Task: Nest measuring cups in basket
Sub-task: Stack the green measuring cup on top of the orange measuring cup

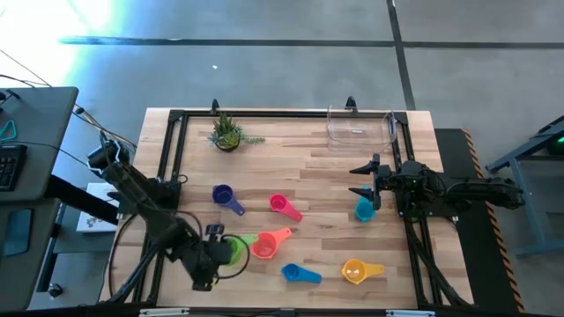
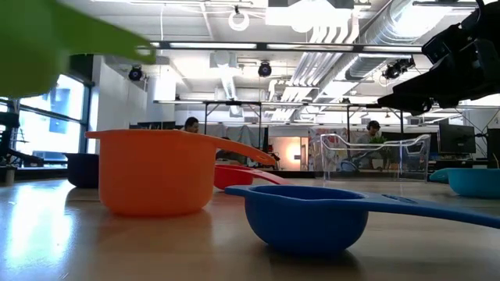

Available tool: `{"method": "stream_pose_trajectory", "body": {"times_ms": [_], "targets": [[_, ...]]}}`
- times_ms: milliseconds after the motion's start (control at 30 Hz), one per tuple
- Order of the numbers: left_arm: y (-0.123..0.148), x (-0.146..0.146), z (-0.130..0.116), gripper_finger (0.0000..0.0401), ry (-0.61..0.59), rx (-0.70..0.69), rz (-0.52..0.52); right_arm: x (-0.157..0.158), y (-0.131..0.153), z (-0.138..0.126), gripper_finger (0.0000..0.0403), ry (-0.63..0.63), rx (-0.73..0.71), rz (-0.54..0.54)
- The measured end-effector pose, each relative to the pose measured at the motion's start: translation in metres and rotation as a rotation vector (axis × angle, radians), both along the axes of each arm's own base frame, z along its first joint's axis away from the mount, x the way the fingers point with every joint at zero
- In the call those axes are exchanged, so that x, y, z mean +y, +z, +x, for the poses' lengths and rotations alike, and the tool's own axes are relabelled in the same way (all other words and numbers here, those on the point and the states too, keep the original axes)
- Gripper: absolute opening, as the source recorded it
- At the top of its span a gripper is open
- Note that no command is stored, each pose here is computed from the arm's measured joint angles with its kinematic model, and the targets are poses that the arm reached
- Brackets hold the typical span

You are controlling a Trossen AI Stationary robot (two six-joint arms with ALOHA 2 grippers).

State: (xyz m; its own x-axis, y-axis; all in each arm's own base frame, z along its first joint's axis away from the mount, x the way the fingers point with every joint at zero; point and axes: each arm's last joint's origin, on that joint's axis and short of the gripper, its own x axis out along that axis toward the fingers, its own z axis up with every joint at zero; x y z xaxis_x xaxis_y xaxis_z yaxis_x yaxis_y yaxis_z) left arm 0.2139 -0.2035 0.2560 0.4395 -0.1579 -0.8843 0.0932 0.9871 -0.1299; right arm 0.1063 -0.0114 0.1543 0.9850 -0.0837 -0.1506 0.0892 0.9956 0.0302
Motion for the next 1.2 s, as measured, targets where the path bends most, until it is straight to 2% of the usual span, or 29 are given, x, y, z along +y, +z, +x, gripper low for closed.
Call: {"method": "stream_pose_trajectory", "body": {"times_ms": [333,633,933,1200], "targets": [[0.015,0.027,0.032,0.0006,0.027,-0.093,0.035,0.0,0.0,0.0,0.0286,0.0,0.0,0.0],[0.03,0.031,0.064,0.0006,0.036,-0.117,0.102,0.0,0.0,0.0,0.0286,0.0,0.0,0.0],[0.006,0.023,0.095,0.0007,0.06,-0.03,0.16,0.0,0.0,0.0,0.0286,0.0,0.001,0.0],[-0.014,0.014,0.107,0.0016,0.064,0.037,0.206,0.0,0.0,0.0,0.0286,0.0,0.0,0.0]]}}
